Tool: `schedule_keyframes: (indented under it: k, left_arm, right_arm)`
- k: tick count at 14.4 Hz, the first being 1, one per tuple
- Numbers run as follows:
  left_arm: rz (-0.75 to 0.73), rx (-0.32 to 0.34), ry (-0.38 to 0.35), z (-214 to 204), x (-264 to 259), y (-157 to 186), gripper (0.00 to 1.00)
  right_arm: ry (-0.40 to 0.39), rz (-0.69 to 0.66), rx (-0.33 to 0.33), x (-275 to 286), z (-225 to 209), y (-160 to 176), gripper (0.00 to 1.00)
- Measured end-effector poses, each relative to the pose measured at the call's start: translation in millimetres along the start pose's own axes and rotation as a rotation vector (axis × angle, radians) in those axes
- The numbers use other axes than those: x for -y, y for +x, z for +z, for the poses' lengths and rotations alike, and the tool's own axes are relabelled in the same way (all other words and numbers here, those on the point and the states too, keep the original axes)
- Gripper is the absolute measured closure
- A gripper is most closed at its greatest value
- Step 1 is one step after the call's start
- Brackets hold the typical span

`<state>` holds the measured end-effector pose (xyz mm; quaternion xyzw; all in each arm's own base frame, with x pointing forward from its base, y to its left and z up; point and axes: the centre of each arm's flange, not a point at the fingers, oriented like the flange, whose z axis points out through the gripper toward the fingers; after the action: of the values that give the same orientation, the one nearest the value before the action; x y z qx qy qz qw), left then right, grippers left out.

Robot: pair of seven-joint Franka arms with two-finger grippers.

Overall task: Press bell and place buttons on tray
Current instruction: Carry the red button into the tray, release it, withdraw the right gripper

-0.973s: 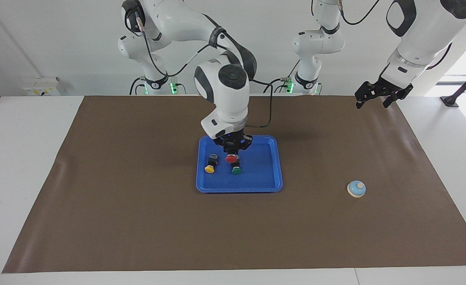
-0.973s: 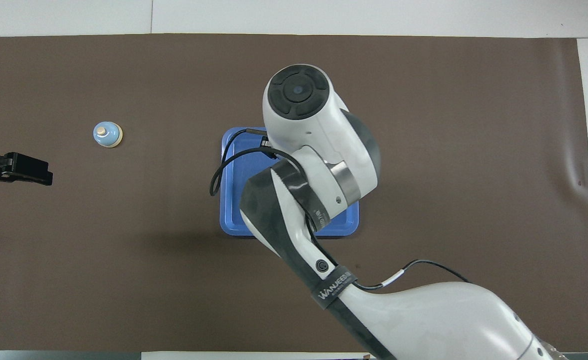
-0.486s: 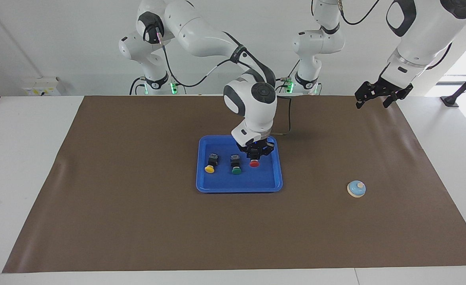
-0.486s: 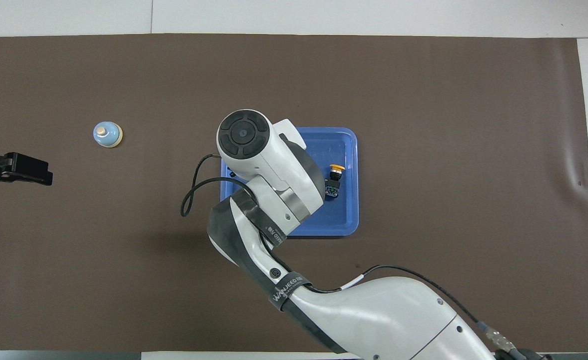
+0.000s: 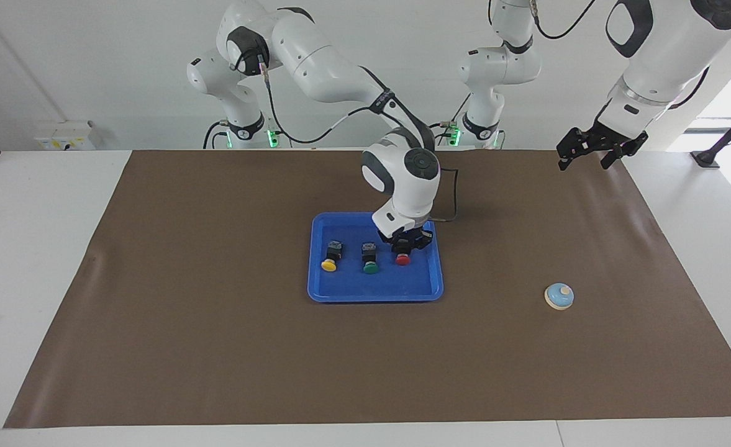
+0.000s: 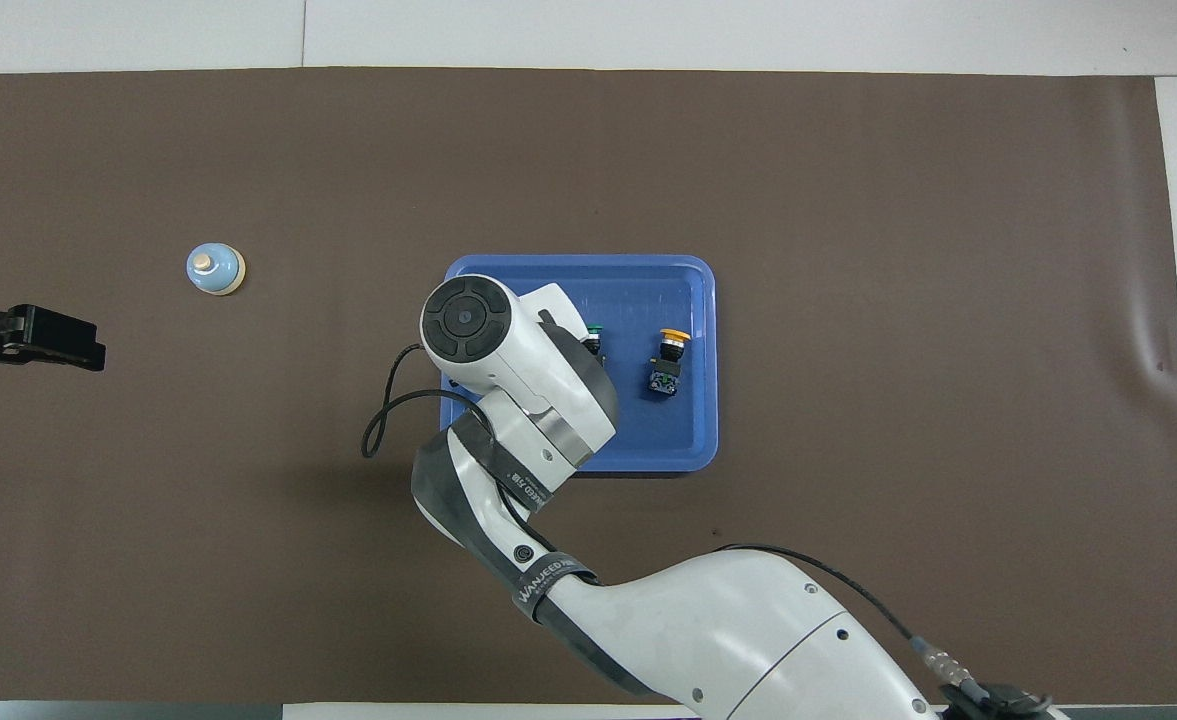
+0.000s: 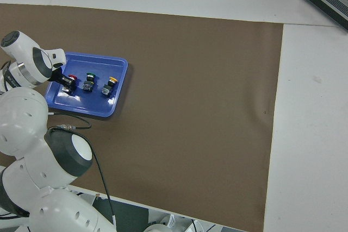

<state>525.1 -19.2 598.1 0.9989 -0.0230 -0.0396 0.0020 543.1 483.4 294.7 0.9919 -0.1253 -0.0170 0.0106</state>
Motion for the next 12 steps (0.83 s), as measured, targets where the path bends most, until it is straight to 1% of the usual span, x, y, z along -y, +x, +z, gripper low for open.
schedule_keyframes:
  k: [2, 3, 4, 5, 6, 8, 10, 12]
  left_arm:
    - [0.0, 0.0, 0.0, 0, 0, 0, 0.0]
    - [0.0, 0.0, 0.0, 0, 0, 0, 0.0]
    - [0.0, 0.0, 0.0, 0, 0, 0, 0.0]
    - [0.0, 0.0, 0.0, 0, 0, 0, 0.0]
    - [0.0, 0.0, 0.0, 0, 0, 0, 0.0]
    - [0.0, 0.0, 0.0, 0, 0, 0, 0.0]
    - [0.0, 0.0, 0.0, 0, 0, 0, 0.0]
    - [0.001, 0.001, 0.0, 0, -1, 0, 0.0]
  right_arm:
    - [0.0, 0.022, -0.001, -1, -1, 2, 0.41]
    - [-0.001, 0.033, -0.003, -3, -3, 4, 0.29]
    - [-0.008, 0.051, -0.003, -8, -11, 10, 0.19]
    - [-0.012, 0.073, -0.001, -18, -26, 20, 0.06]
    - [-0.008, 0.1, -0.002, -32, -46, 34, 0.0]
    - [0.027, 0.175, -0.021, -72, -98, 70, 0.0]
    - [0.071, 0.244, -0.052, -129, -154, 111, 0.0]
    - [0.072, 0.208, -0.056, -197, -198, 142, 0.0]
